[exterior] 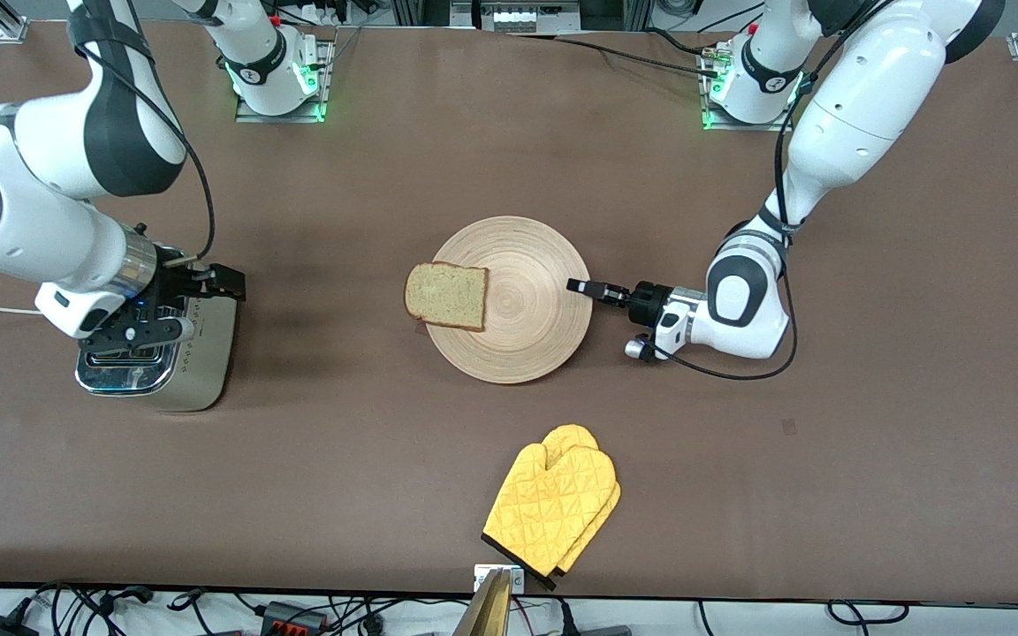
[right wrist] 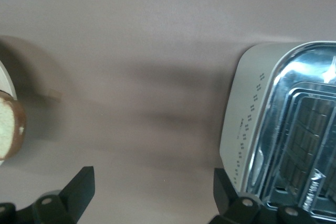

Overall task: Move plate and put bread in toaster
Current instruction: 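Slide the plate toward the toaster while the right gripper approaches, then release the plate with the left gripper while the right gripper reaches bread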

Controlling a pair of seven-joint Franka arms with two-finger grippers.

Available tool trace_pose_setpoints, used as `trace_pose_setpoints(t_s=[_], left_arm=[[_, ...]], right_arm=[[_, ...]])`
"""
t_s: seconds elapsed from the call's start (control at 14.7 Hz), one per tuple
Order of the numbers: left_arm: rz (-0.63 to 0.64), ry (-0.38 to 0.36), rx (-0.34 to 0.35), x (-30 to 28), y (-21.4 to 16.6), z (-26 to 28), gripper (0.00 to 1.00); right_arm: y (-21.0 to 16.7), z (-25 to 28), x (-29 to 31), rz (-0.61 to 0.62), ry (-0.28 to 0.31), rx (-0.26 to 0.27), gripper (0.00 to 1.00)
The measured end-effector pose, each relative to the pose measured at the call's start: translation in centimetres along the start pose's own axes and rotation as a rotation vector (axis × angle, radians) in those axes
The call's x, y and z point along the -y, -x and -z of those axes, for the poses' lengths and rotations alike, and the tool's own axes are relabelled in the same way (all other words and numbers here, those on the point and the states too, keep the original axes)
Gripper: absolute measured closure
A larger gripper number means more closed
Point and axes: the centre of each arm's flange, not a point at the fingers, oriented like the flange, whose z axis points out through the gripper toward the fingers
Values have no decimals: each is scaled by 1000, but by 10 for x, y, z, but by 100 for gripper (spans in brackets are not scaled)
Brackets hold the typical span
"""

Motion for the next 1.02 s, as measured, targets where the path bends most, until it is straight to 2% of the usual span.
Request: trace_pose_setpoints(t_s=[0.2, 0.41, 0.61, 1.02], left_arm=[[-21, -34, -16, -7, -5, -15, 88], [-18, -30, -29, -5, -10, -16, 88], [4, -3, -30, 0, -11, -28, 88], [1, -15, -56, 3, -18, -32, 88]], right_arm=[[-4, -15, 3, -7, -8, 23, 0], [-2, -27, 8, -34, -83, 48, 0], [-3, -40, 11, -56, -134, 71, 0], [-11, -79, 15, -101, -229, 128, 0]])
